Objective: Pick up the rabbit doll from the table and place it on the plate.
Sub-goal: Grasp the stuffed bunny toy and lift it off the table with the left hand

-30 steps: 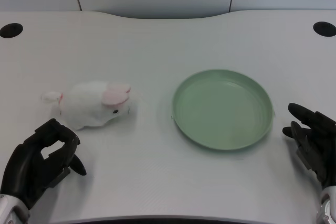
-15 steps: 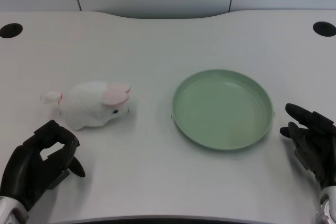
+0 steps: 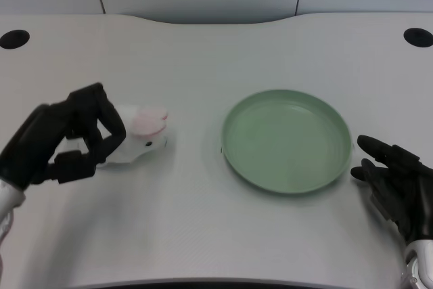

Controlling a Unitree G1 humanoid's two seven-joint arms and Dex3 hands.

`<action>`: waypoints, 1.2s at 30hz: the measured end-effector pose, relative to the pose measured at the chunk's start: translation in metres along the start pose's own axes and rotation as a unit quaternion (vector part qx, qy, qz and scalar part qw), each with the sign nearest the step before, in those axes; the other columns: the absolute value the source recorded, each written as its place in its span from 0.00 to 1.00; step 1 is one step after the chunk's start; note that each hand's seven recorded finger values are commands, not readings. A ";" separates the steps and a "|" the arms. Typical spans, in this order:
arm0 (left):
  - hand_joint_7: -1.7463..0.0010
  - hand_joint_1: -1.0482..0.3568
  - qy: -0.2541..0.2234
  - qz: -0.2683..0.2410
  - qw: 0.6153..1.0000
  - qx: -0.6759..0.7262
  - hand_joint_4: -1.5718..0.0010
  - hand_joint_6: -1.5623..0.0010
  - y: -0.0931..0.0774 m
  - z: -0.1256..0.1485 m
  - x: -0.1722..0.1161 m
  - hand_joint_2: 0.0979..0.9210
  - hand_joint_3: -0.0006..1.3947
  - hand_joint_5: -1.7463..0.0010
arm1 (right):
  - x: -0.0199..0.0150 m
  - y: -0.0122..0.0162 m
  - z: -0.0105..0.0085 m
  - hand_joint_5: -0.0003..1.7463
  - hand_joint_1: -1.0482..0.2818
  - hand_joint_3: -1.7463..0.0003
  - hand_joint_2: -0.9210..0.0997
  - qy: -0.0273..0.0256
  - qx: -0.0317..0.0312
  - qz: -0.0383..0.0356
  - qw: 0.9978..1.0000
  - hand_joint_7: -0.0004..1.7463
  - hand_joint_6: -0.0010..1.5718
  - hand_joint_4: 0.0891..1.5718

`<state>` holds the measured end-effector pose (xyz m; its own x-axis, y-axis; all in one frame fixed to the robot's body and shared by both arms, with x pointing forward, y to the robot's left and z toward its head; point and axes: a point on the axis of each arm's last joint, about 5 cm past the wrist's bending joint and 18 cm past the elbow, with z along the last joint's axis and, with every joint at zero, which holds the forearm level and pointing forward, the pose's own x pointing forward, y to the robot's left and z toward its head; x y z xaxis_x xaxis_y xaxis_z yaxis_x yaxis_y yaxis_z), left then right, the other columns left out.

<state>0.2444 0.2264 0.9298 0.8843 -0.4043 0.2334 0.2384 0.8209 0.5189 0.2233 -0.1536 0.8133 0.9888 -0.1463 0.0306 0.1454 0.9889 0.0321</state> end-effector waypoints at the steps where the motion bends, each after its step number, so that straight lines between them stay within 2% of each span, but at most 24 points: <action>1: 0.15 0.32 -0.007 -0.010 0.999 0.029 0.70 0.76 0.005 0.005 0.006 1.00 0.39 0.01 | -0.0002 0.0001 -0.0001 0.54 0.53 0.85 0.00 0.000 0.000 0.001 1.000 0.00 0.58 0.34; 2: 0.21 0.32 -0.008 -0.020 0.998 0.056 0.72 0.77 0.010 0.008 0.011 1.00 0.36 0.04 | -0.0003 0.0002 -0.0002 0.54 0.52 0.85 0.00 0.000 -0.001 0.001 1.000 0.00 0.58 0.34; 4: 0.37 0.30 -0.007 -0.043 0.992 0.118 0.76 0.80 0.016 0.015 0.019 1.00 0.32 0.18 | -0.0006 -0.0003 -0.0005 0.54 0.53 0.86 0.00 0.001 0.001 0.002 1.000 0.00 0.58 0.35; 6: 0.44 0.29 -0.005 -0.064 0.981 0.182 0.78 0.81 0.021 0.020 0.026 1.00 0.30 0.25 | -0.0010 -0.0007 -0.0009 0.54 0.54 0.86 0.00 0.003 0.010 0.003 1.000 0.00 0.58 0.35; 8: 0.65 0.22 0.002 -0.085 0.965 0.247 0.93 0.89 0.024 0.024 0.034 1.00 0.21 0.49 | -0.0015 -0.0015 -0.0014 0.55 0.53 0.86 0.00 0.005 0.020 -0.004 1.000 0.01 0.59 0.36; 10: 0.76 0.18 0.015 -0.104 0.946 0.306 0.97 0.91 0.027 0.028 0.044 1.00 0.16 0.63 | -0.0018 -0.0007 -0.0015 0.55 0.53 0.86 0.00 0.004 0.023 -0.005 1.000 0.01 0.60 0.36; 11: 0.82 0.14 0.022 -0.110 0.938 0.329 0.99 0.93 0.028 0.031 0.049 1.00 0.14 0.73 | -0.0020 0.0000 -0.0015 0.55 0.53 0.86 0.00 0.003 0.023 -0.005 1.000 0.01 0.60 0.36; 14: 0.89 0.05 0.041 -0.133 0.914 0.382 1.00 0.98 0.029 0.036 0.066 1.00 0.13 0.90 | -0.0028 0.0002 -0.0018 0.54 0.52 0.85 0.00 0.000 0.024 -0.005 1.000 0.01 0.60 0.36; 18: 0.94 0.00 0.080 -0.178 0.882 0.430 1.00 1.00 0.023 0.036 0.088 1.00 0.10 0.97 | -0.0029 0.0013 -0.0019 0.54 0.51 0.85 0.00 0.002 0.017 -0.014 1.000 0.01 0.59 0.35; 21: 0.98 0.00 0.109 -0.207 0.866 0.442 1.00 1.00 0.016 0.029 0.098 1.00 0.11 1.00 | -0.0032 0.0013 -0.0019 0.54 0.52 0.84 0.00 0.001 0.009 -0.014 1.000 0.01 0.59 0.35; 24: 1.00 0.00 0.136 -0.231 0.851 0.451 1.00 1.00 0.007 0.021 0.105 1.00 0.11 1.00 | -0.0040 0.0003 -0.0021 0.54 0.52 0.84 0.00 -0.003 0.009 -0.003 1.000 0.01 0.59 0.34; 26: 1.00 0.00 0.151 -0.237 0.847 0.451 1.00 1.00 0.003 0.016 0.108 1.00 0.10 1.00 | -0.0044 -0.0004 -0.0021 0.55 0.52 0.84 0.00 -0.006 0.010 0.002 1.000 0.01 0.59 0.34; 30: 1.00 0.00 0.178 -0.258 0.832 0.457 1.00 1.00 -0.004 0.009 0.114 1.00 0.10 1.00 | -0.0055 -0.0012 -0.0020 0.55 0.53 0.84 0.00 -0.013 0.011 0.003 1.000 0.01 0.59 0.33; 32: 1.00 0.00 0.189 -0.263 0.828 0.458 1.00 1.00 -0.006 0.007 0.116 1.00 0.09 1.00 | -0.0060 -0.0016 -0.0022 0.55 0.55 0.84 0.00 -0.014 0.013 0.004 1.000 0.01 0.59 0.32; 35: 1.00 0.00 0.205 -0.269 0.824 0.454 1.00 1.00 -0.013 0.001 0.116 1.00 0.08 1.00 | -0.0066 -0.0020 -0.0019 0.56 0.54 0.83 0.00 -0.021 0.015 0.004 1.000 0.00 0.59 0.32; 36: 1.00 0.00 0.211 -0.273 0.823 0.452 1.00 1.00 -0.016 -0.001 0.115 1.00 0.08 1.00 | -0.0067 -0.0022 -0.0020 0.56 0.55 0.83 0.00 -0.021 0.016 0.004 1.000 0.00 0.59 0.32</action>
<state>0.3430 0.1674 0.9474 0.8502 -0.2810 -0.4451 0.4197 -0.1485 0.8954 0.2164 -0.1548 0.8110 0.9875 -0.1400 0.0723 0.1356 0.9888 0.0627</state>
